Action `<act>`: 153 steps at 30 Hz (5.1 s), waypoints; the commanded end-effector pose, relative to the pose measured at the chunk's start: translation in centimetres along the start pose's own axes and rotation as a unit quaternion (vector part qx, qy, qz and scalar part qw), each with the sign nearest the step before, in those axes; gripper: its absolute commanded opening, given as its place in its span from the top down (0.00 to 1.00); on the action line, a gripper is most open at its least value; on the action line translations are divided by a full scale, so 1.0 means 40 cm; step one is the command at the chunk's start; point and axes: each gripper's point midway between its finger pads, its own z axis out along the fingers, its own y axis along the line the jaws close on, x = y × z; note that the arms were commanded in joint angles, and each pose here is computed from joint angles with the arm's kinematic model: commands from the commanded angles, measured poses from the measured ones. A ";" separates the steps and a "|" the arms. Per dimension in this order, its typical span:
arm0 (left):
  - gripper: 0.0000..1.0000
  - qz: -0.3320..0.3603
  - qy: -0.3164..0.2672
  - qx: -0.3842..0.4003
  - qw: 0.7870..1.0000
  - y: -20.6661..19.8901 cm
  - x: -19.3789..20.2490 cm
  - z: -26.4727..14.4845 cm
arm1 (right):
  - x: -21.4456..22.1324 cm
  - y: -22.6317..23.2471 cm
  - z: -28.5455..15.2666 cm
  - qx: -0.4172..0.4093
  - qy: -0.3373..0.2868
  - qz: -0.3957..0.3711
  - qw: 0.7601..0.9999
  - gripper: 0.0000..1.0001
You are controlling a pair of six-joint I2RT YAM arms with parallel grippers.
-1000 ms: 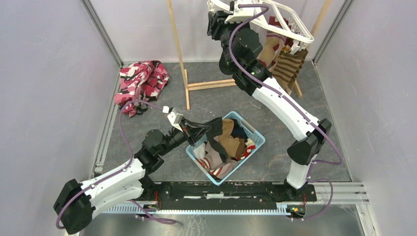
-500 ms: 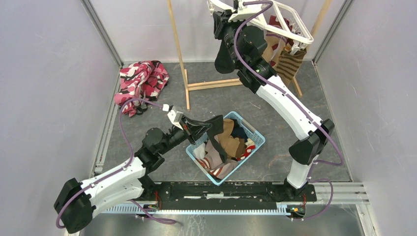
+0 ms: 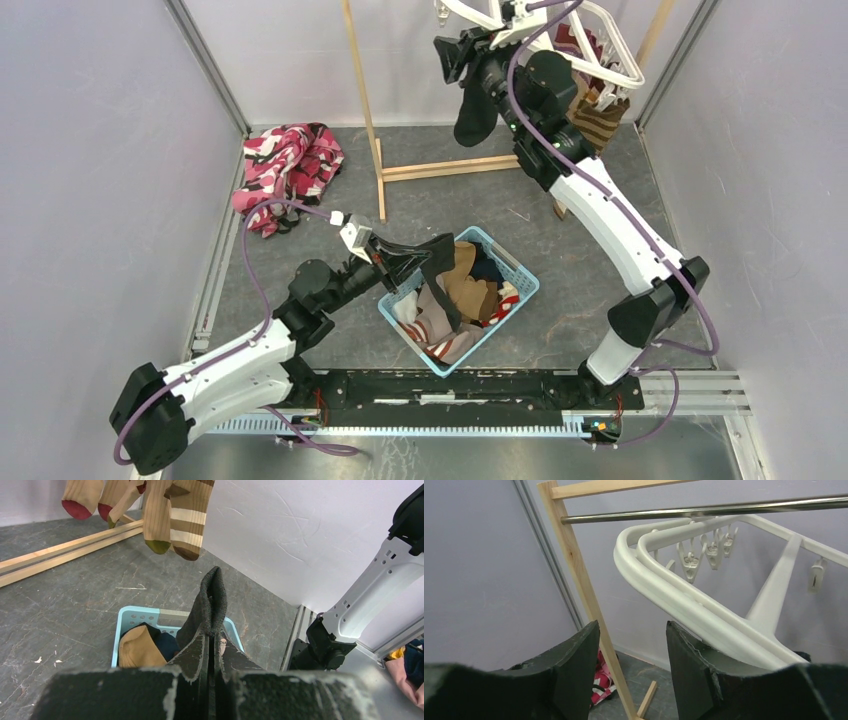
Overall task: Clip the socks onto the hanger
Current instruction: Rotate the hanger at the clothesline.
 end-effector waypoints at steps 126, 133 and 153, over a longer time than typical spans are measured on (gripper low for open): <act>0.95 0.041 0.006 0.045 0.998 -0.041 -0.028 0.014 | -0.345 -0.230 -0.486 -0.104 0.049 -0.497 0.860 0.06; 0.95 0.043 0.004 0.051 0.998 -0.046 -0.026 0.009 | -0.179 -0.214 -0.565 -0.140 0.118 -0.402 0.897 0.06; 0.94 0.038 -0.002 0.058 0.998 -0.050 -0.023 0.008 | -0.171 -0.191 -0.405 -0.114 0.000 -0.009 0.993 0.10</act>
